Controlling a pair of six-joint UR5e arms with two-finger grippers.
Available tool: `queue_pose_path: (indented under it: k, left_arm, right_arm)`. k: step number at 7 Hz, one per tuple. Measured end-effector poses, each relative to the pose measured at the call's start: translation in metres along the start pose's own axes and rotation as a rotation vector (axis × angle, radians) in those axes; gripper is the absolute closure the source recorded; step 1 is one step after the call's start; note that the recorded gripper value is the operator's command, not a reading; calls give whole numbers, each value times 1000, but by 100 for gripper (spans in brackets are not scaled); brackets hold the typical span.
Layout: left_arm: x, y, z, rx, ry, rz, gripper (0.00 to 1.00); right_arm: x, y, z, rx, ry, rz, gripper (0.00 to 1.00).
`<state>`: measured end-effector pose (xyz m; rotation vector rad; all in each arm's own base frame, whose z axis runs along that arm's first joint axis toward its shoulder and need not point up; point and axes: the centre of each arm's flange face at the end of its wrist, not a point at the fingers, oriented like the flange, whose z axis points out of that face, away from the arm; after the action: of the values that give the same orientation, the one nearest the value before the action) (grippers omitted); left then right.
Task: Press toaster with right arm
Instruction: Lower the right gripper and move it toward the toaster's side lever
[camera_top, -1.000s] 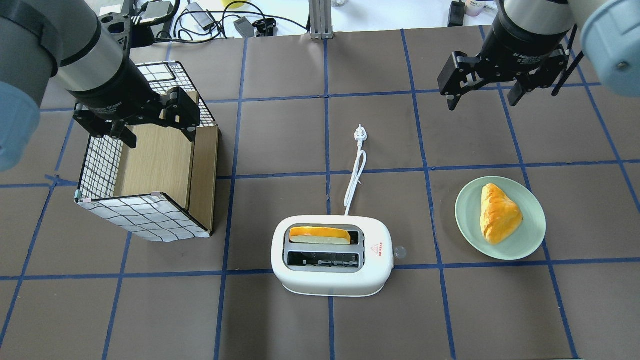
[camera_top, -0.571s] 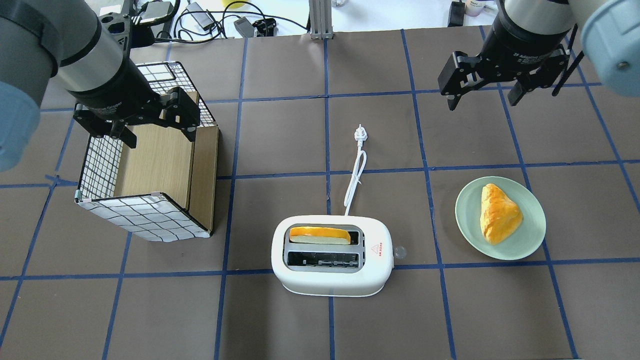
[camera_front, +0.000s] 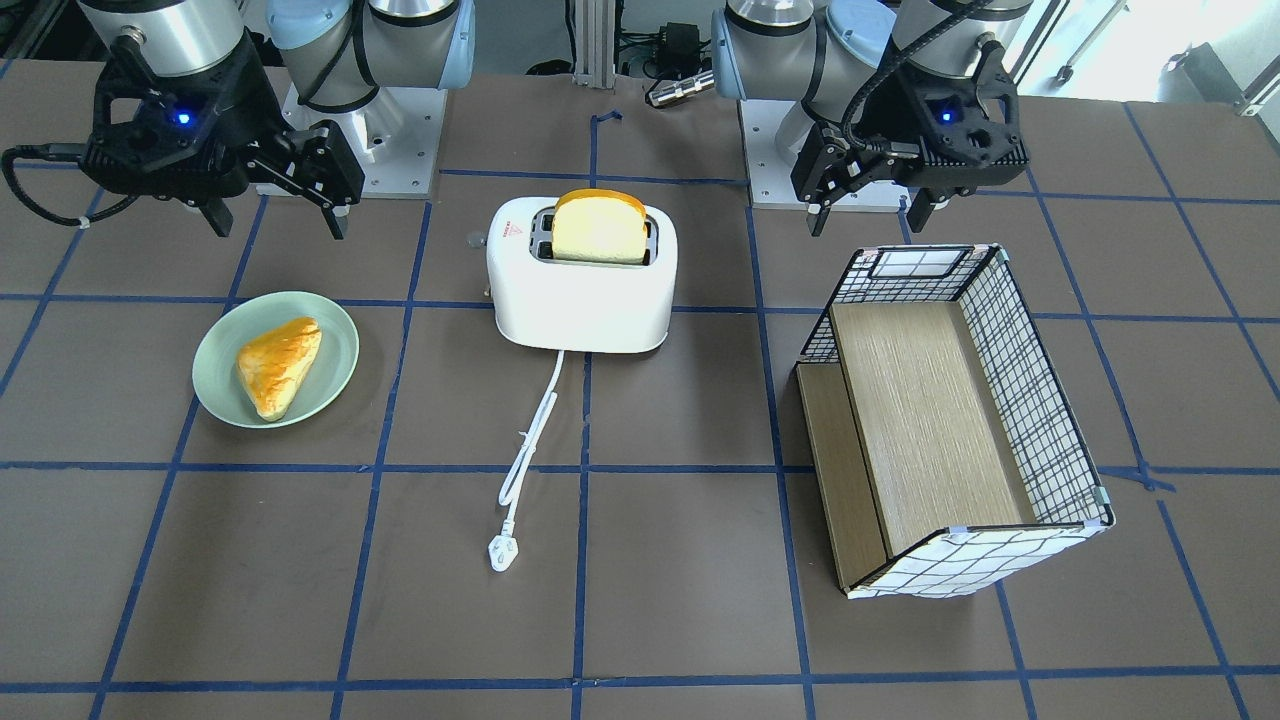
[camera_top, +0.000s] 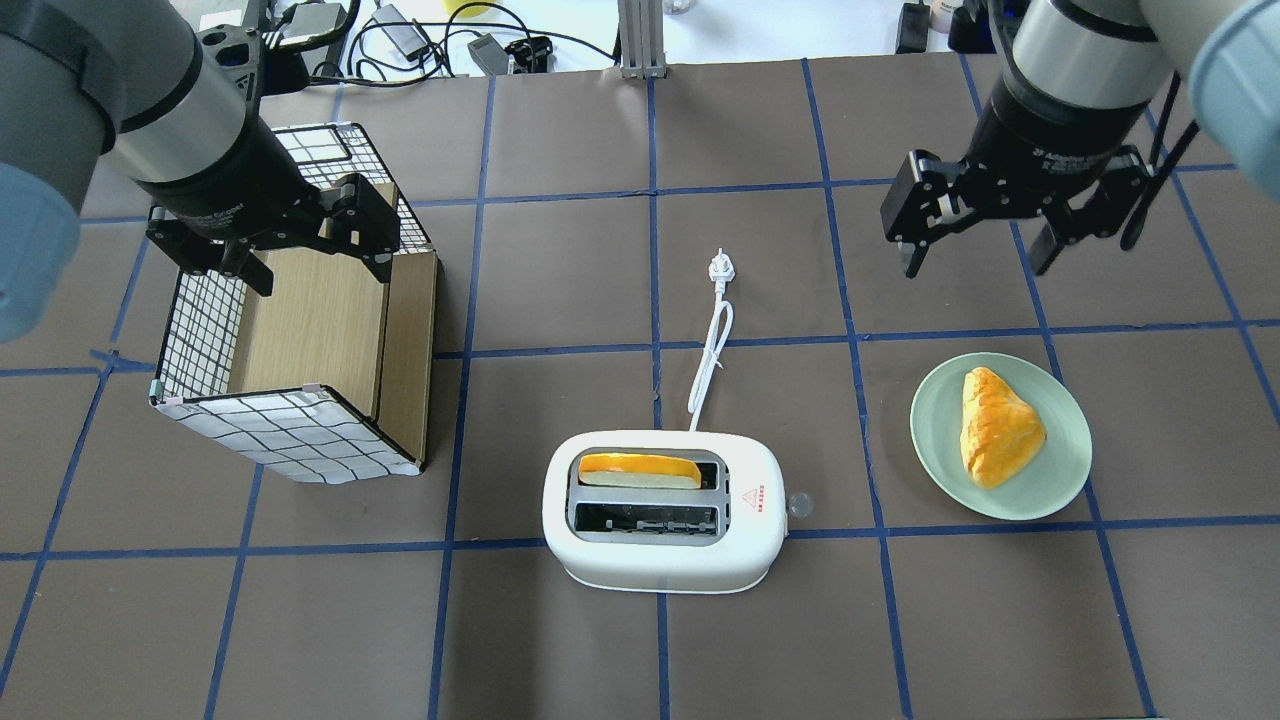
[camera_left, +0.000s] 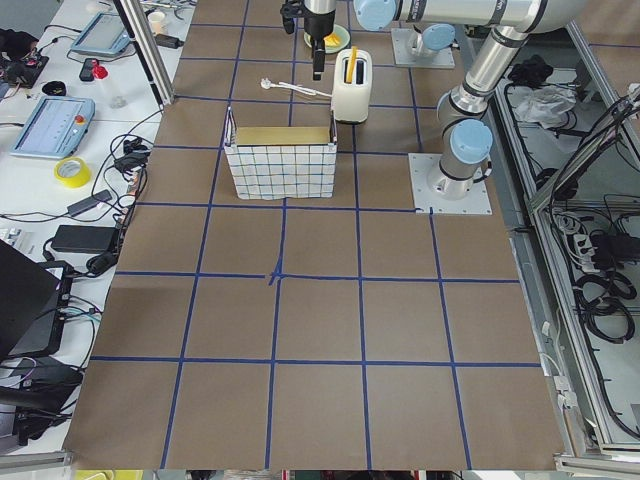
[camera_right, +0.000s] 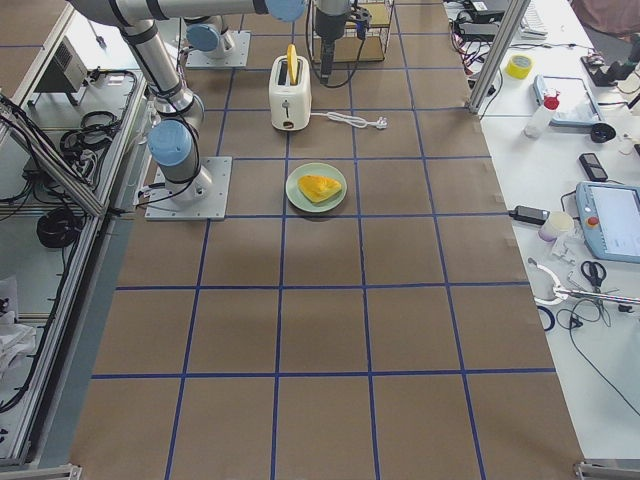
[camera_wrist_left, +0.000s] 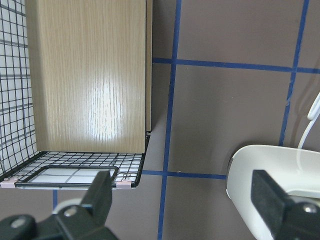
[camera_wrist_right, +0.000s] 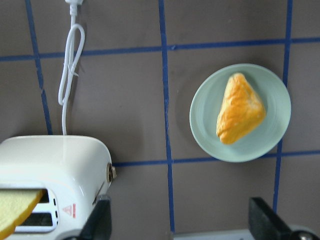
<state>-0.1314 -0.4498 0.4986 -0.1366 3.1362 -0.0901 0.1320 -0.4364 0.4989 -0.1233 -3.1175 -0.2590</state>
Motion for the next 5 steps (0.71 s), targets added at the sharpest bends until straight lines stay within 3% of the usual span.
queue_pose_path:
  k: [1, 2, 4, 5]
  left_arm:
    - [0, 0, 0, 0, 0, 0, 0]
    - [0, 0, 0, 0, 0, 0, 0]
    - [0, 0, 0, 0, 0, 0, 0]
    - [0, 0, 0, 0, 0, 0, 0]
  right_arm:
    - [1, 23, 11, -82, 3, 29, 41]
    - [2, 43, 25, -121, 5, 42, 57]
    - [4, 63, 61, -144, 7, 48, 94]
    - [4, 66, 75, -151, 0, 49, 100]
